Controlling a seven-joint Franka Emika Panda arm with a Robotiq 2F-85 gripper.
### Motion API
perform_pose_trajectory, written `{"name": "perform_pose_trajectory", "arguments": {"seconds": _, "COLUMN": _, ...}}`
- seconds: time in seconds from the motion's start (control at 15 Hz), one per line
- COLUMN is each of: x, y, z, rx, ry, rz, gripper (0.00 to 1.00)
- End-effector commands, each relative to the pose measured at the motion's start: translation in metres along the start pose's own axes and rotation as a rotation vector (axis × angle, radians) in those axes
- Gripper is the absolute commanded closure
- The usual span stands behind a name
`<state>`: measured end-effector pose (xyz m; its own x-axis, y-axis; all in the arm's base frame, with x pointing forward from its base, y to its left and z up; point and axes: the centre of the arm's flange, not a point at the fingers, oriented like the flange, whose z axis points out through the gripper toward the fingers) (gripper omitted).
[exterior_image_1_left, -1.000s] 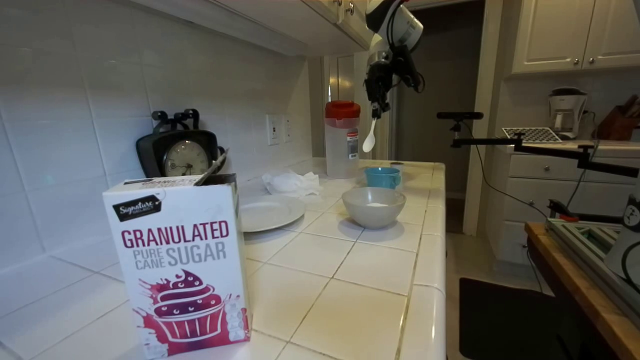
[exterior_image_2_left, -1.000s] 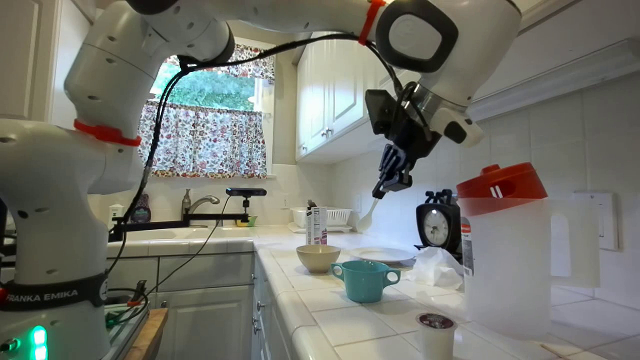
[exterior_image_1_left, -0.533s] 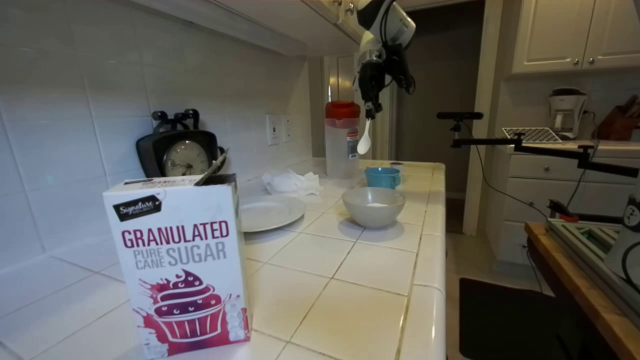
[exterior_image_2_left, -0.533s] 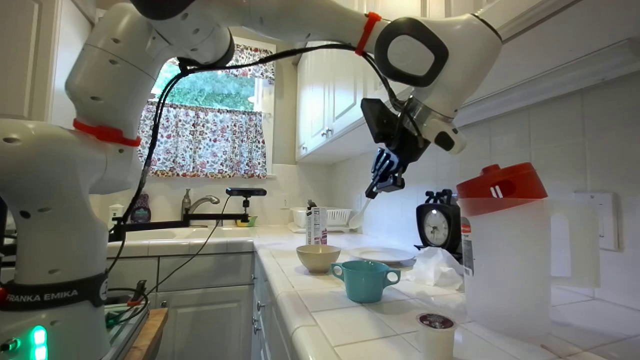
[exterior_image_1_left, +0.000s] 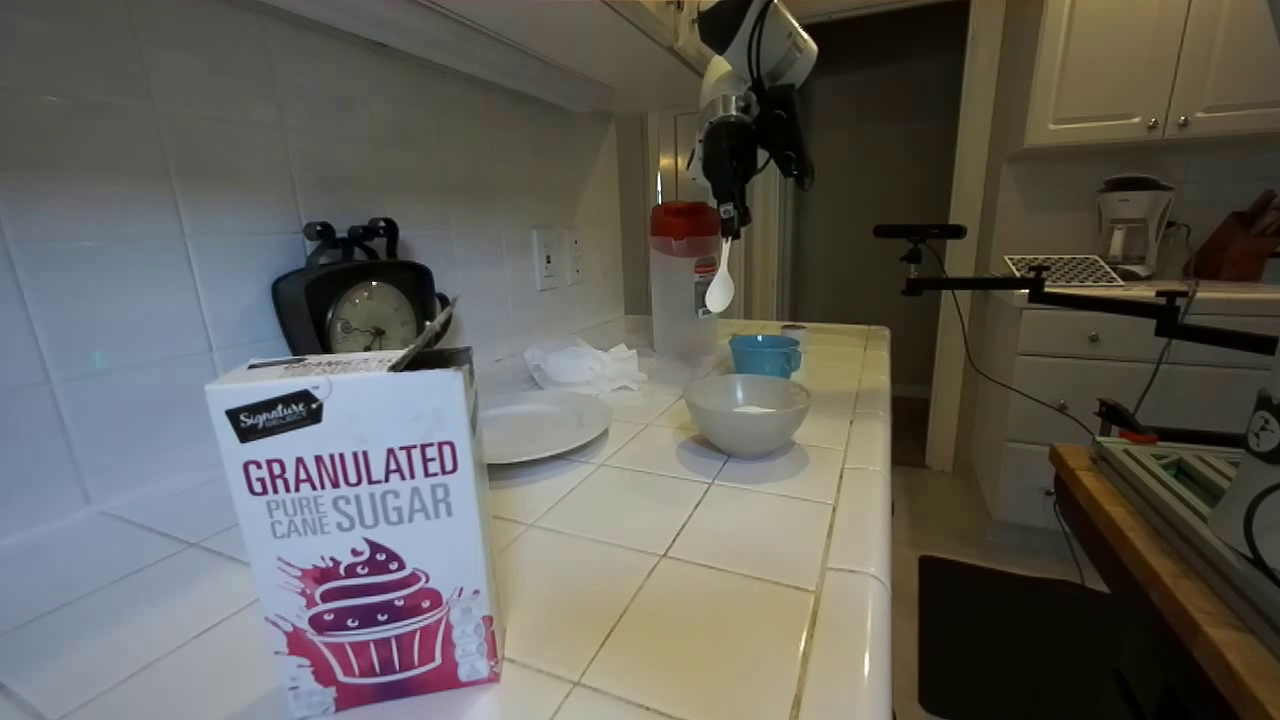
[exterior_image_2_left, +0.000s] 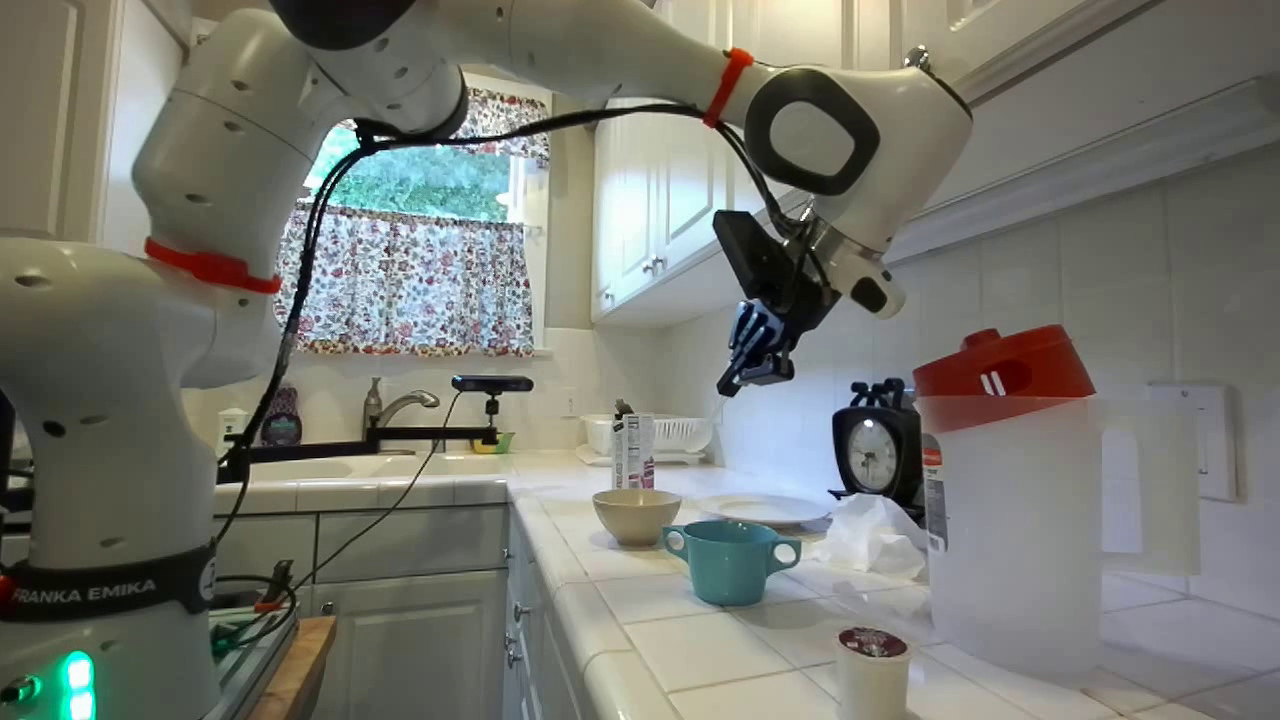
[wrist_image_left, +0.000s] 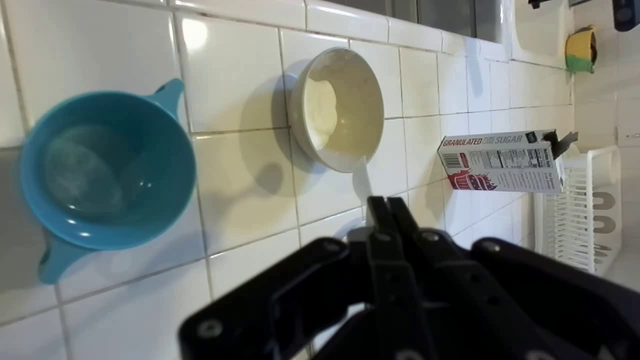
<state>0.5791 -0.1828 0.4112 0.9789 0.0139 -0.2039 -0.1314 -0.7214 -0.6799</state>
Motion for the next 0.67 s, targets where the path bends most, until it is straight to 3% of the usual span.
{"name": "perform_pose_trajectory", "arguments": {"seconds": 0.0, "x": -0.004, "y": -0.010, "z": 0.015, "rx": 0.019, "ry": -0.006, "rz": -0.060, "gripper": 0.99}}
{"name": "perform_pose_trajectory", "arguments": {"seconds": 0.6, "x": -0.007, "y": -0.027, "z": 0.055, "rx": 0.030, "ry": -0.061, "rz": -0.111, "gripper": 0.99}}
